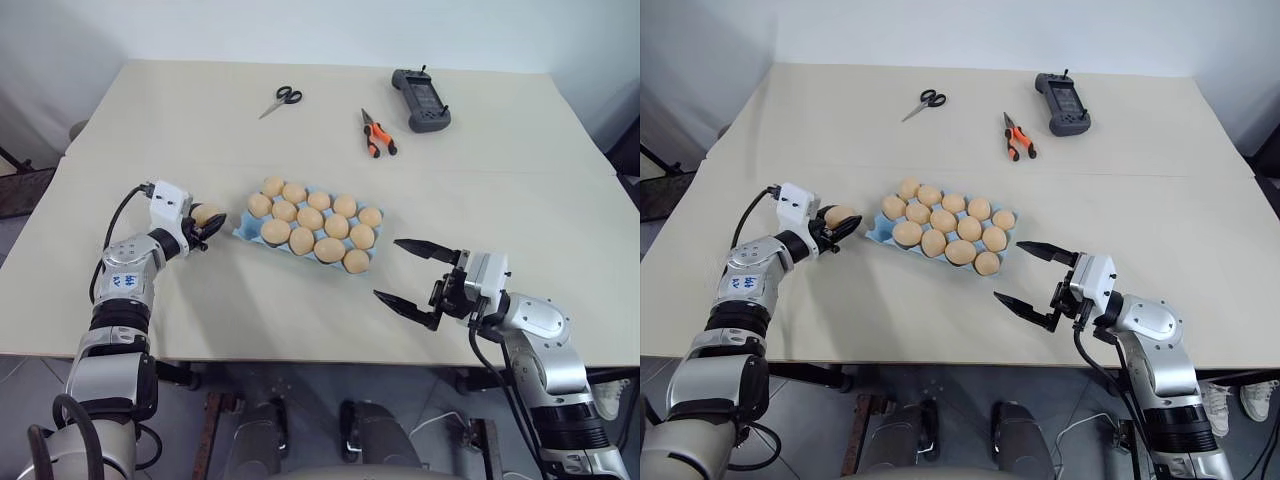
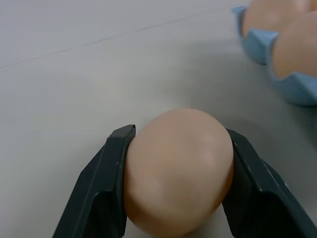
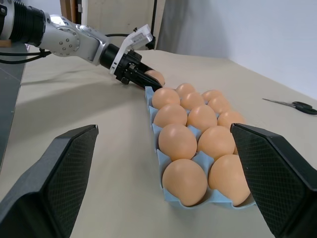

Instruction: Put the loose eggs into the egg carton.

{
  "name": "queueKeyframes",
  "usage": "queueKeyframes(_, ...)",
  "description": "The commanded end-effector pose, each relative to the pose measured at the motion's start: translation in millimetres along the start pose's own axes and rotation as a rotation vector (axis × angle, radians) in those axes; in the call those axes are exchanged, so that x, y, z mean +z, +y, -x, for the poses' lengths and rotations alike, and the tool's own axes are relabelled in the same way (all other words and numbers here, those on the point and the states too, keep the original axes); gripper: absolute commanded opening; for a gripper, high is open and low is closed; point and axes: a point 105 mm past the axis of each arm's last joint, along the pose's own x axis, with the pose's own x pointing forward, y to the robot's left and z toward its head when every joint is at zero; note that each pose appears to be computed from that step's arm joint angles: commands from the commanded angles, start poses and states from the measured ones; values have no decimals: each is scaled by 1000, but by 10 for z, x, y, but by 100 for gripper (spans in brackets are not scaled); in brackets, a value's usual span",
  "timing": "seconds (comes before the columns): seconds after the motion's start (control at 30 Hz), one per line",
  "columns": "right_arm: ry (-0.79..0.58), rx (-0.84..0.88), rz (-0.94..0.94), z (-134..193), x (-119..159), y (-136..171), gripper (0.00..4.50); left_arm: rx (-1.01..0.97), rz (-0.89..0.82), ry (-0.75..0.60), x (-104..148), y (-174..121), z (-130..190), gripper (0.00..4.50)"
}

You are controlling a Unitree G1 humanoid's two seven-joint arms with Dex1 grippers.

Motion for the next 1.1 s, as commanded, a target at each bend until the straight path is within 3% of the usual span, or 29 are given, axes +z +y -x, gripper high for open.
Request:
queueKeyframes(0.03,-32,-1,34,-20,93,-4,450,-99,-79,-162,471,-119,-44,201)
queueKeyframes(0.13,-34,3,36,-31,93,-13,450,-208,-126,-158,558,-322,-110,201)
queueKeyframes(0.3,-41,1,43,-55,102,-31,450,-318,-188,-107,489,-561,-184,201)
queueKeyframes(0.5,-47,-10,41,-57,103,-10,450,-233,-221,-119,548,-384,-119,386)
queueKeyframes(0.67,-49,-12,40,-52,105,2,450,-254,-215,-177,671,-298,98,386)
queueKeyframes(0.87,-32,-31,47,7,90,-96,450,-304,-239,-182,698,-279,696,386)
queueKeyframes(0.97,10,-36,57,98,69,-258,450,-304,-249,-100,620,-231,1039,386)
queueKeyframes(1.1,25,-33,47,119,29,-339,450,-294,-260,-44,499,-252,1190,386)
